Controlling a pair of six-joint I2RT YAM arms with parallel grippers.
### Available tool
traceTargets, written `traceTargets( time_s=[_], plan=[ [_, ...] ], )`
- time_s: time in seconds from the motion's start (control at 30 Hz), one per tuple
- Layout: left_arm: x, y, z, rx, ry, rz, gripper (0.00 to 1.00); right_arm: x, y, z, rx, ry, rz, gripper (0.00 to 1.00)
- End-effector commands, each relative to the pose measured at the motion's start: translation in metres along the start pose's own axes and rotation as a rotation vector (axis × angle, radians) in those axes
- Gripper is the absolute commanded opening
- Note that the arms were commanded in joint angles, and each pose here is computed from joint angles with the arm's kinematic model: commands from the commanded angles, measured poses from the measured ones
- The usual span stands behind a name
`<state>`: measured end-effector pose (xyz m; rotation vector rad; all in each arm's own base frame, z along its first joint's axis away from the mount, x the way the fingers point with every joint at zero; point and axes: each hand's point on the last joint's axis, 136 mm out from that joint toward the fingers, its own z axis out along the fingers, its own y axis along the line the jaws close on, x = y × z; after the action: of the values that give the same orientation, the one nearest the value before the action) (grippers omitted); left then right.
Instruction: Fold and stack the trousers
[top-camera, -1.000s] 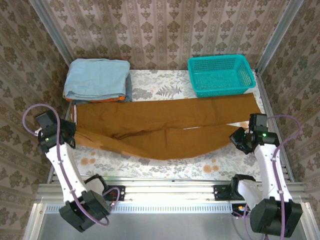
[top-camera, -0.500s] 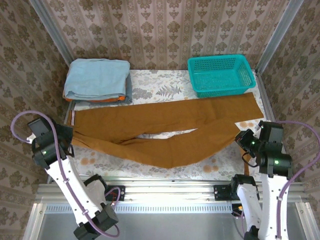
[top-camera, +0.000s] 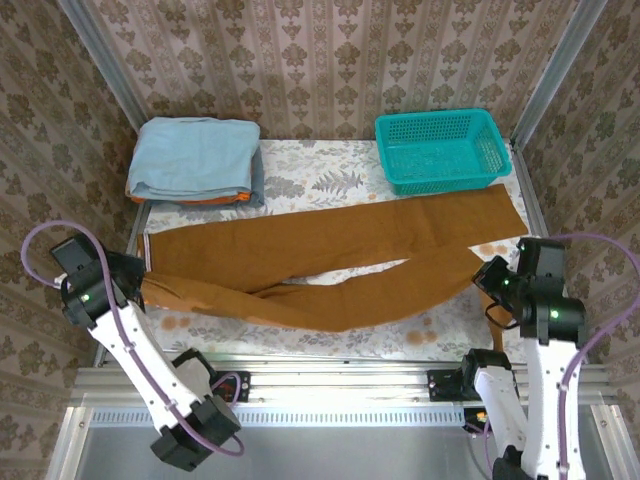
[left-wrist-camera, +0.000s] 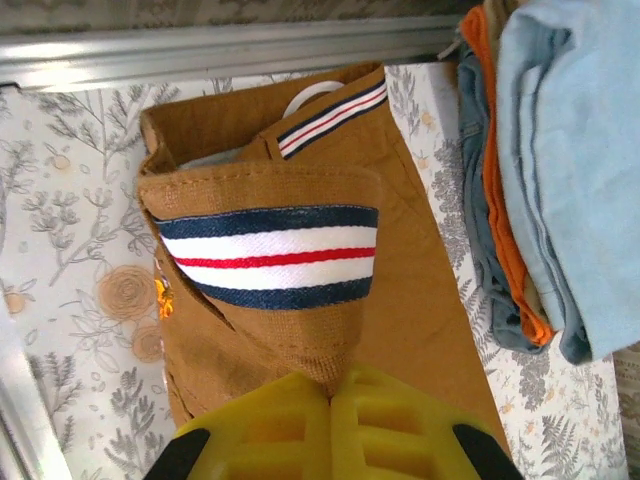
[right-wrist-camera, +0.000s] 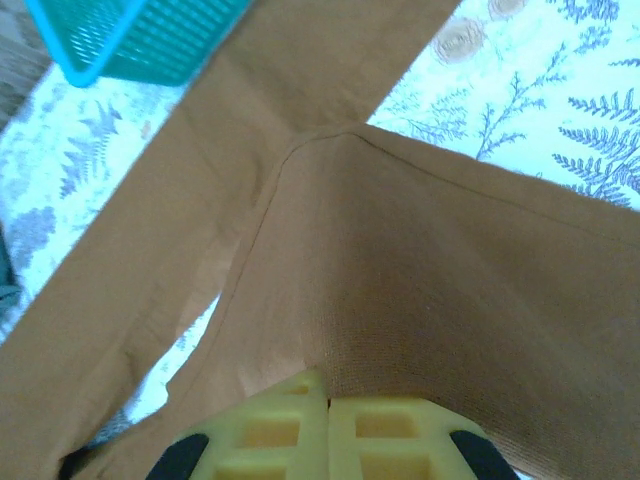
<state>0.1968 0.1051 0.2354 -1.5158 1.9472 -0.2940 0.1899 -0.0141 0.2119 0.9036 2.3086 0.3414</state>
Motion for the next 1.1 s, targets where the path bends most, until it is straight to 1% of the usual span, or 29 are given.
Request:
traceTargets(
  time_s=[0.0, 0.13, 0.27, 0.33, 0.43, 0.53, 0.6, 0.73, 0.9, 0.93, 0.97, 1.03, 1.07],
  plan=[
    [-0.026, -0.027, 0.016, 0.108, -0.034, -0.002, 0.00, -0.023, 0.002, 0.026, 0.042, -0.018, -0.036, 0.00],
    [-0.050, -0.044, 0.046, 0.106, -0.026, -0.010, 0.00, -0.043, 0.008, 0.066, 0.092, 0.050, -0.063, 0.00],
    [-0.063, -0.064, 0.081, 0.054, -0.011, 0.047, 0.00, -0.061, 0.018, 0.116, 0.121, 0.147, -0.088, 0.00],
    [-0.069, -0.076, 0.095, 0.037, -0.011, 0.070, 0.00, -0.073, 0.025, 0.140, 0.134, 0.176, -0.099, 0.00],
    [-0.079, -0.090, 0.113, 0.017, -0.015, 0.089, 0.00, -0.092, 0.044, 0.173, 0.148, 0.226, -0.144, 0.00],
    [-0.087, -0.102, 0.128, -0.003, -0.010, 0.111, 0.00, -0.108, 0.067, 0.198, 0.171, 0.256, -0.221, 0.00],
    [-0.091, -0.108, 0.137, -0.018, -0.010, 0.134, 0.00, -0.114, 0.075, 0.217, 0.192, 0.285, -0.247, 0.00],
    [-0.088, -0.108, 0.167, -0.074, 0.028, 0.162, 0.00, -0.121, 0.085, 0.250, 0.220, 0.330, -0.287, 0.00],
    [-0.086, -0.102, 0.197, -0.108, 0.046, 0.179, 0.00, -0.130, 0.099, 0.273, 0.215, 0.336, -0.296, 0.01],
    [-0.085, -0.102, 0.204, -0.110, 0.057, 0.181, 0.00, -0.131, 0.101, 0.277, 0.214, 0.335, -0.300, 0.03],
    [-0.083, -0.103, 0.210, -0.111, 0.066, 0.190, 0.00, -0.130, 0.102, 0.282, 0.216, 0.342, -0.301, 0.10],
    [-0.082, -0.109, 0.218, -0.112, 0.072, 0.219, 0.03, -0.129, 0.108, 0.286, 0.198, 0.348, -0.317, 0.16],
    [-0.081, -0.111, 0.222, -0.114, 0.081, 0.233, 0.04, -0.129, 0.111, 0.286, 0.190, 0.347, -0.317, 0.21]
  ],
)
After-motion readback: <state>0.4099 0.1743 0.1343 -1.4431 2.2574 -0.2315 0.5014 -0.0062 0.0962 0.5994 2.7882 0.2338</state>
